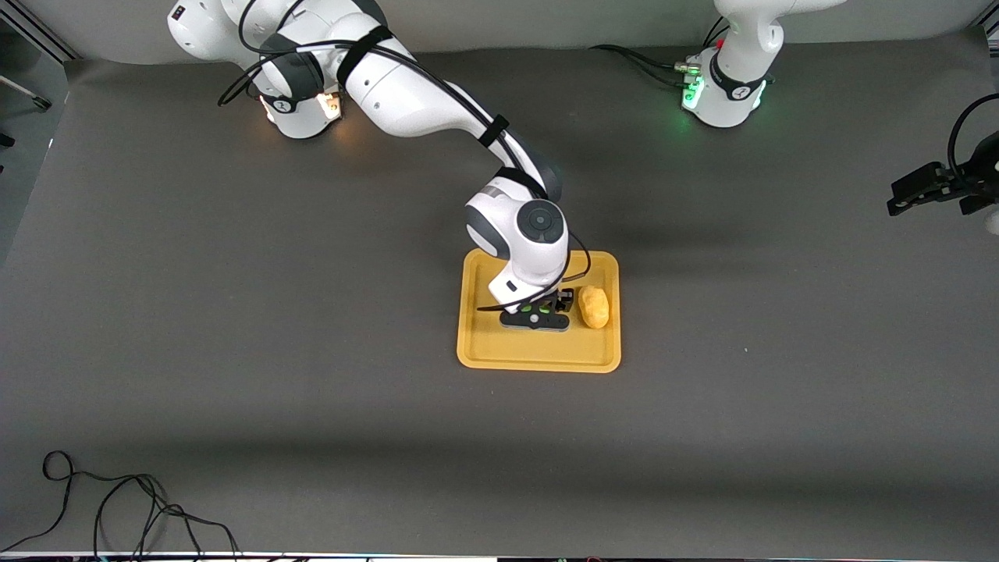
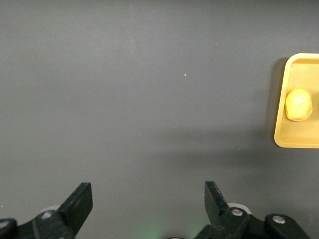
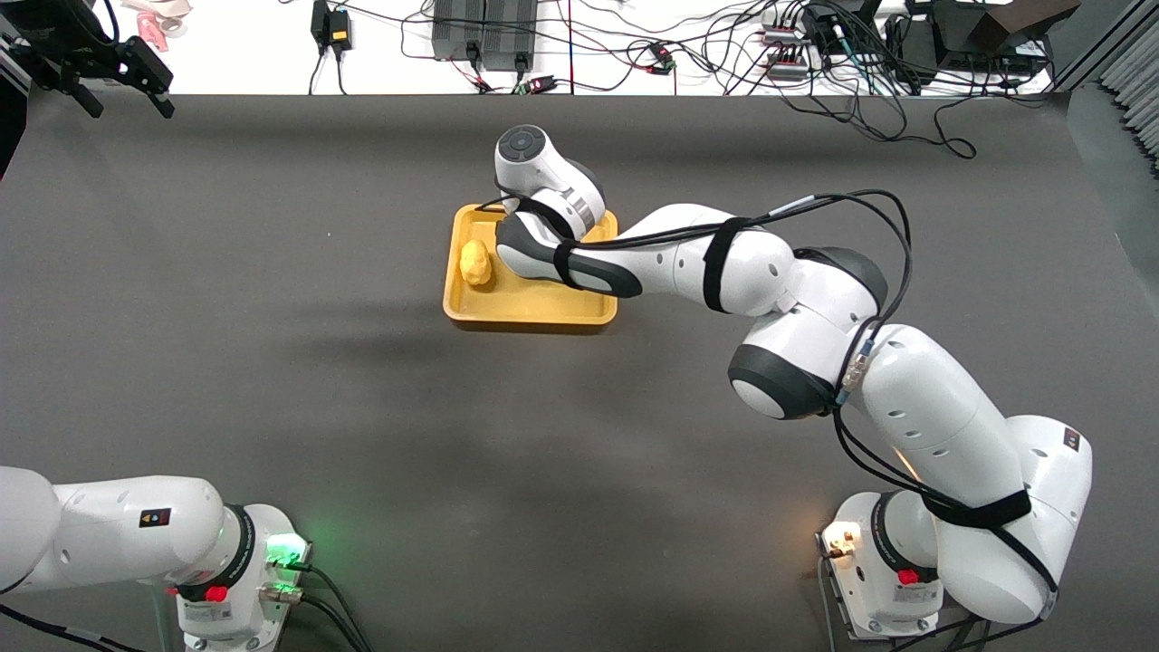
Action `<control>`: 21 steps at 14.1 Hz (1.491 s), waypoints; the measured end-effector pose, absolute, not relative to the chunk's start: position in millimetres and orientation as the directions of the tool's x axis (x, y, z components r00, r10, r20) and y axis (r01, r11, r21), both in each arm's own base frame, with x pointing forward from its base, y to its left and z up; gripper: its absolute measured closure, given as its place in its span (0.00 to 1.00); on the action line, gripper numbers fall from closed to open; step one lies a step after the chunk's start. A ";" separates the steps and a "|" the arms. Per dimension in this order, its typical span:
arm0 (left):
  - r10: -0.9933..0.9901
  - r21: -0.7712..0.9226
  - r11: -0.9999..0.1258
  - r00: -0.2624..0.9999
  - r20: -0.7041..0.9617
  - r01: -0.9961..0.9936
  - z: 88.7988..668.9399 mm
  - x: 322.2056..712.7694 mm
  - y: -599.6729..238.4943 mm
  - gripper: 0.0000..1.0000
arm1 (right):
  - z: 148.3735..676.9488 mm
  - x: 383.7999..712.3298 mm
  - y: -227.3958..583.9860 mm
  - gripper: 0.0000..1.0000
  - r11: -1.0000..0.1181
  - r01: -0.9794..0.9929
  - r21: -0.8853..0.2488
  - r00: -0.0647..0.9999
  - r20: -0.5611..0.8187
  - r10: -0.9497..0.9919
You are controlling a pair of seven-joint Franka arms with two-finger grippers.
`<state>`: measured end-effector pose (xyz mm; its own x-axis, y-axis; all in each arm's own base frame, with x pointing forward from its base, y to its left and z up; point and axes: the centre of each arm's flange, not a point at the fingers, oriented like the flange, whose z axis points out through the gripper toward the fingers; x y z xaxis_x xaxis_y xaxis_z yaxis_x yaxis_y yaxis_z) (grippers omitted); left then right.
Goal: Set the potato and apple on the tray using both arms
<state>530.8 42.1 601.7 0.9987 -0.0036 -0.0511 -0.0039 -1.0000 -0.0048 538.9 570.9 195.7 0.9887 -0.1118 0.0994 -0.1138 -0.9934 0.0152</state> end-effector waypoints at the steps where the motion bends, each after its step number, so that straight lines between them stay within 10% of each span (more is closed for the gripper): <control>1: -0.004 -0.005 -1.000 0.999 -0.044 -0.005 604.3 531.3 41.7 0.00 | 193.8 538.9 570.6 0.19 -0.993 -0.115 0.016 0.989 0.099 -0.113; 3: -0.014 -0.006 -1.000 0.999 -0.036 -0.014 604.7 533.3 36.6 0.00 | 196.3 540.0 572.1 0.01 -0.993 -0.120 0.003 0.987 0.108 -0.119; 12: 0.003 -0.004 -1.000 0.998 -0.067 0.002 581.7 545.4 46.8 0.00 | 454.3 531.7 536.7 0.00 -0.985 -0.173 -0.013 0.982 0.080 -0.174; 21: -0.010 -0.007 -1.000 0.999 -0.041 -0.010 595.3 546.5 37.7 0.00 | 591.8 571.0 251.3 0.00 -0.996 -0.091 0.022 0.996 -0.003 -0.091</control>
